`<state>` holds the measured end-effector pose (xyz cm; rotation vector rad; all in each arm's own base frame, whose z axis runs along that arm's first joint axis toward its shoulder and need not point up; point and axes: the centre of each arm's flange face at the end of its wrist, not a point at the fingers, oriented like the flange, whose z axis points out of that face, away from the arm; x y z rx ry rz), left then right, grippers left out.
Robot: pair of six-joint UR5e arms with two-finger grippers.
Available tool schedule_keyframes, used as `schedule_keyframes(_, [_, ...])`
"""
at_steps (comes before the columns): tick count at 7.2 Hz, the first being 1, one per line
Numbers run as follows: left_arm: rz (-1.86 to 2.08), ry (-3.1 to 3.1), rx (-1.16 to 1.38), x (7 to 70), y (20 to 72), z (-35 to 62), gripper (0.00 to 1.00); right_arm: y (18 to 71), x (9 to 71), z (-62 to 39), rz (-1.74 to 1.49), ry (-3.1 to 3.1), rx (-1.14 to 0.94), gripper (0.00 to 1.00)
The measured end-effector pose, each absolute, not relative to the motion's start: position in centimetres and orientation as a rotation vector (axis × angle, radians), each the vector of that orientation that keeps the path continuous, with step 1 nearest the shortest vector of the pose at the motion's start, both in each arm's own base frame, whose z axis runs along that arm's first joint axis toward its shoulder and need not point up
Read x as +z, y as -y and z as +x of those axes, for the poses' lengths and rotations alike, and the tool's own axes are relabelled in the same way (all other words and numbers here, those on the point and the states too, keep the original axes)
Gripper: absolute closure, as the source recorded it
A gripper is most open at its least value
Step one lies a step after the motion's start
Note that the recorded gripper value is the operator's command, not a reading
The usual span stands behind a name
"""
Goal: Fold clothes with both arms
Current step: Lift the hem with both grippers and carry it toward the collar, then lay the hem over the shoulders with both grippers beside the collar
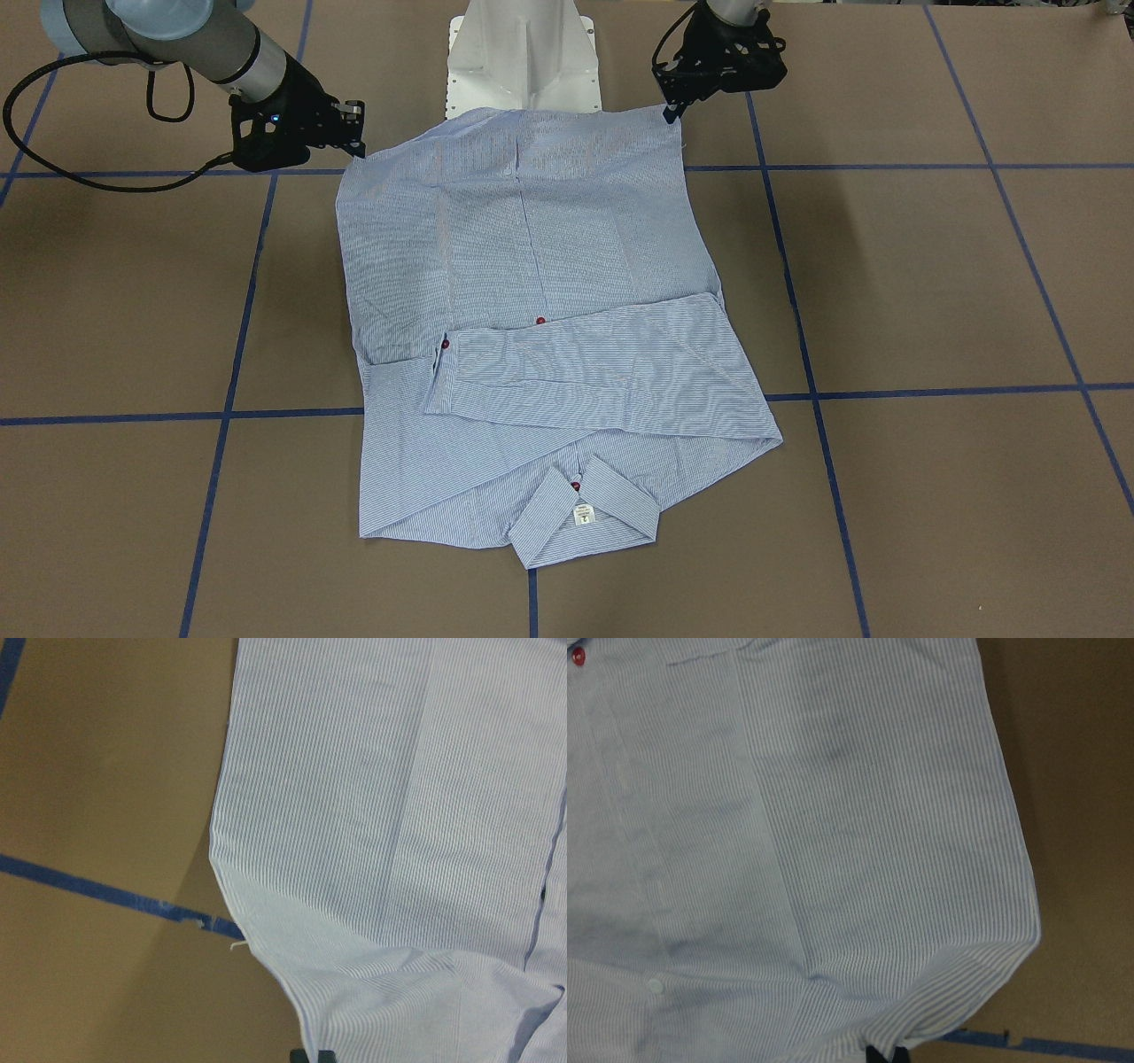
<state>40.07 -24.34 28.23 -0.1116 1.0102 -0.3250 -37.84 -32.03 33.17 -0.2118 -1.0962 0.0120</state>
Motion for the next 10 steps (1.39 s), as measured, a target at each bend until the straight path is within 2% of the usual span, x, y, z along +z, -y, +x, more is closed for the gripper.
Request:
schedule_keyframes(4, [-0.066,-0.989,-0.379,29.5,28.9,39.3,1.0,39.4,34.4,-36.3,-0.133,1.082,0.112,1.0])
schedule_keyframes(7, [-0.003,-1.008,-0.409,27.9,37.4,39.2,1.0,45.3,31.5,-38.2,-0.085,1.106,0.152,1.0])
schedule_keyframes(10, [0.096,-0.962,-0.376,29.1,45.3,37.2,1.0,51.0,30.5,-37.7,-0.047,1.1,0.216,1.0])
